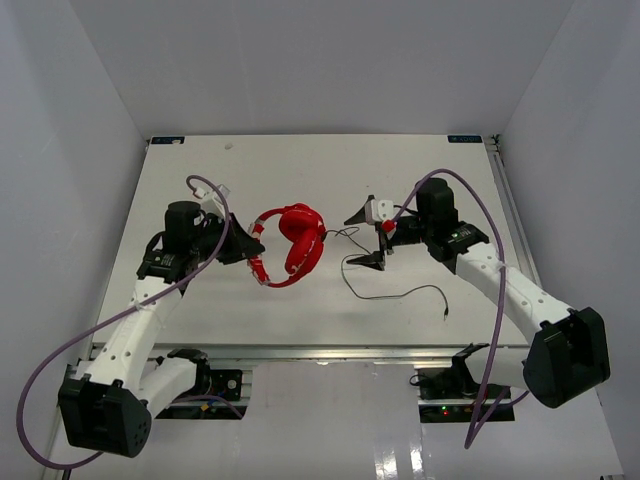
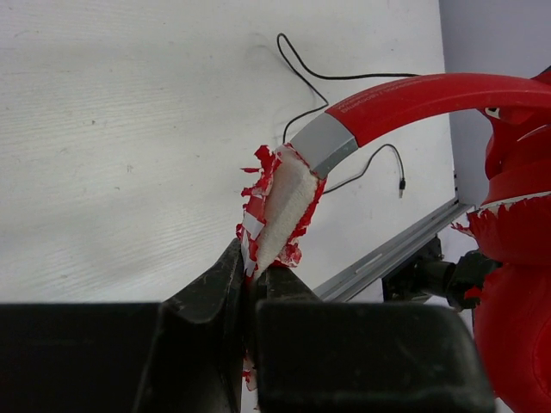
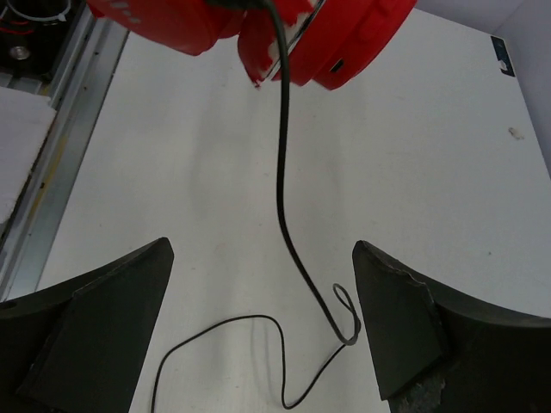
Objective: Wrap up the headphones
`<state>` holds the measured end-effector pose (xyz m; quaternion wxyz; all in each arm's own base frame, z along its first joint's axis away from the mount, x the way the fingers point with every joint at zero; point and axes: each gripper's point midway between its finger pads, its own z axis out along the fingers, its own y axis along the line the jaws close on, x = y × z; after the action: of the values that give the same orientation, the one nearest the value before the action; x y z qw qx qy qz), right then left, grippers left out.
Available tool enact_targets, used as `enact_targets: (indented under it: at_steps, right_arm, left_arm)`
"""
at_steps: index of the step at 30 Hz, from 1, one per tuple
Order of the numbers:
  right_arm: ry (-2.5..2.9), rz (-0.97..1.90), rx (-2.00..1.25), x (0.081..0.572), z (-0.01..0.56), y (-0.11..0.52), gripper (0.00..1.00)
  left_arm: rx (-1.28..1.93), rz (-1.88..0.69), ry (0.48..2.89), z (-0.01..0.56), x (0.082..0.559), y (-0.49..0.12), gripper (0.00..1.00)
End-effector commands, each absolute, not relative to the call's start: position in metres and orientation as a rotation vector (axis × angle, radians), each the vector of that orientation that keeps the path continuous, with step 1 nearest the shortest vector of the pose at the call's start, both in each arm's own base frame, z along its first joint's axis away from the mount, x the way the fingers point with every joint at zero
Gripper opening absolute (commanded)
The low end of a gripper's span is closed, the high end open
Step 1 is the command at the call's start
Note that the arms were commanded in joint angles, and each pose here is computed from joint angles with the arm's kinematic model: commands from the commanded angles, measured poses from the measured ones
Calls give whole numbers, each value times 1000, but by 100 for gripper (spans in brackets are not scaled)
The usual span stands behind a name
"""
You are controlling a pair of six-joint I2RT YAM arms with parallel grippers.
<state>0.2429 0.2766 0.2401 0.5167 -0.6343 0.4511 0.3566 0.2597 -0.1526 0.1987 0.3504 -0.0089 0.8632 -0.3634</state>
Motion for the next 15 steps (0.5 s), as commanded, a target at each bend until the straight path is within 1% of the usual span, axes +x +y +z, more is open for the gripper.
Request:
enact_targets:
  at_steps: [1, 7, 10, 15]
  right_arm:
    - [978, 933, -1560, 225, 253, 281, 93]
    - [1046, 881, -1531, 249, 248, 286, 100]
    - [1053, 964, -1526, 252, 241, 295, 87]
    - [1023, 1141, -1543, 247, 244, 312, 79]
  left_arm:
    - [33, -1072, 2101, 253, 252, -167, 0]
    - [51, -1165, 2041, 279, 244, -175, 0]
    - [88, -1248, 1977, 306, 237, -183, 0]
    - [114, -1319, 1895, 350, 231, -188, 0]
